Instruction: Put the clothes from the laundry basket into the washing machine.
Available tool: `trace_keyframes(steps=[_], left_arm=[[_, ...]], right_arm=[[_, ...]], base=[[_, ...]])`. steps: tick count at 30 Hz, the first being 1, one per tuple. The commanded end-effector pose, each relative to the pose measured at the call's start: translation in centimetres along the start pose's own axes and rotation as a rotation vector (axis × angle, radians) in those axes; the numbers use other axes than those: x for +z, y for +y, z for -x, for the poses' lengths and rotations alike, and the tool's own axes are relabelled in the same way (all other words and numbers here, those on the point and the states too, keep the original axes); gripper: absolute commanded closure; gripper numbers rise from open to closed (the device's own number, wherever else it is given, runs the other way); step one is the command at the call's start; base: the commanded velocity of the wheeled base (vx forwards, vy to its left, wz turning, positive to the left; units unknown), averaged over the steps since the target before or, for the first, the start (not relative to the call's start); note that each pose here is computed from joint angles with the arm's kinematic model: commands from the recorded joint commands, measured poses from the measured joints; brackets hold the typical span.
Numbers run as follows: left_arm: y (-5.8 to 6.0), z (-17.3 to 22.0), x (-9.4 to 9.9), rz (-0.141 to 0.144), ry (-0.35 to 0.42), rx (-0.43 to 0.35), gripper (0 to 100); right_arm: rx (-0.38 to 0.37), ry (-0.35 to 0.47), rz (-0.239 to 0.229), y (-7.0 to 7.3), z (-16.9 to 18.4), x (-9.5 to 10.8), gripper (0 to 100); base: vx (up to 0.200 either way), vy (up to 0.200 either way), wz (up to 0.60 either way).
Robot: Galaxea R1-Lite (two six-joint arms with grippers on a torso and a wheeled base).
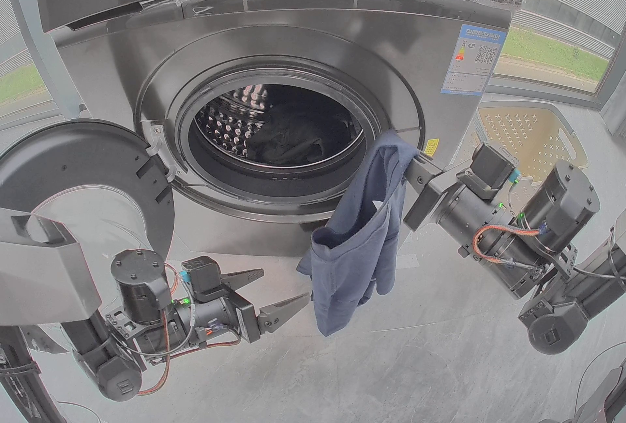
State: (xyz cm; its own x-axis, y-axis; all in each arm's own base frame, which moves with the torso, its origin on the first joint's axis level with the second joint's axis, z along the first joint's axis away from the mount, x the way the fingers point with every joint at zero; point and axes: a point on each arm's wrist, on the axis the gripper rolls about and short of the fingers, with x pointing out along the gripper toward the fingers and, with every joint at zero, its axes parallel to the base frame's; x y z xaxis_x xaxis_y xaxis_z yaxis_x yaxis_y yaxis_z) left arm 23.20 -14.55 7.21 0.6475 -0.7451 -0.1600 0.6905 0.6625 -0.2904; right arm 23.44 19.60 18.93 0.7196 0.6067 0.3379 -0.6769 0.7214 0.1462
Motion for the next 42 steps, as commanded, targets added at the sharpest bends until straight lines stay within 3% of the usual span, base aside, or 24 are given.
trace_keyframes(steps=[1,6,15,19,22,31,35,36,42], left_arm=[[1.1,-1.6,-1.4,-0.009,0.042,0.011,0],[1.7,-3.4,-1.5,-0.037,0.024,0.002,0],[2.1,-5.5,-1.7,-0.052,0.004,-0.017,0],[2.7,-7.0,-2.0,-0.092,-0.012,-0.020,0],[2.8,-7.6,-1.9,-0.100,-0.024,-0.027,0],[1.6,-8.8,-1.7,-0.112,-0.047,-0.082,0],[1.6,-9.3,-2.4,-0.117,-0.035,-0.082,0],[1.6,-9.4,-2.4,-0.117,-0.033,-0.083,100],[1.8,-9.2,-2.1,-0.118,-0.044,-0.070,100]], right_arm=[[0.020,0.000,-0.009,0.7,0.2,0.1,100],[0.034,0.000,-0.014,1.1,0.2,0.1,100],[0.047,0.005,-0.020,1.5,0.2,-0.1,100],[0.047,0.010,-0.021,1.6,0.2,-0.2,100],[0.057,0.013,-0.025,1.9,0.2,-0.3,100],[0.055,0.016,-0.025,1.9,0.2,-0.4,100],[0.055,0.019,-0.025,1.9,0.2,-0.5,100],[0.053,0.019,-0.025,1.9,0.2,-0.5,100],[0.047,0.020,-0.025,1.8,0.2,-0.5,100]], base=[[0.000,0.000,0.00],[0.000,0.000,0.00],[0.000,0.000,0.00],[0.000,0.000,0.00],[0.000,0.000,0.00],[0.000,0.000,0.00],[0.000,0.000,0.00],[0.000,0.000,0.00],[0.000,0.000,0.00]])
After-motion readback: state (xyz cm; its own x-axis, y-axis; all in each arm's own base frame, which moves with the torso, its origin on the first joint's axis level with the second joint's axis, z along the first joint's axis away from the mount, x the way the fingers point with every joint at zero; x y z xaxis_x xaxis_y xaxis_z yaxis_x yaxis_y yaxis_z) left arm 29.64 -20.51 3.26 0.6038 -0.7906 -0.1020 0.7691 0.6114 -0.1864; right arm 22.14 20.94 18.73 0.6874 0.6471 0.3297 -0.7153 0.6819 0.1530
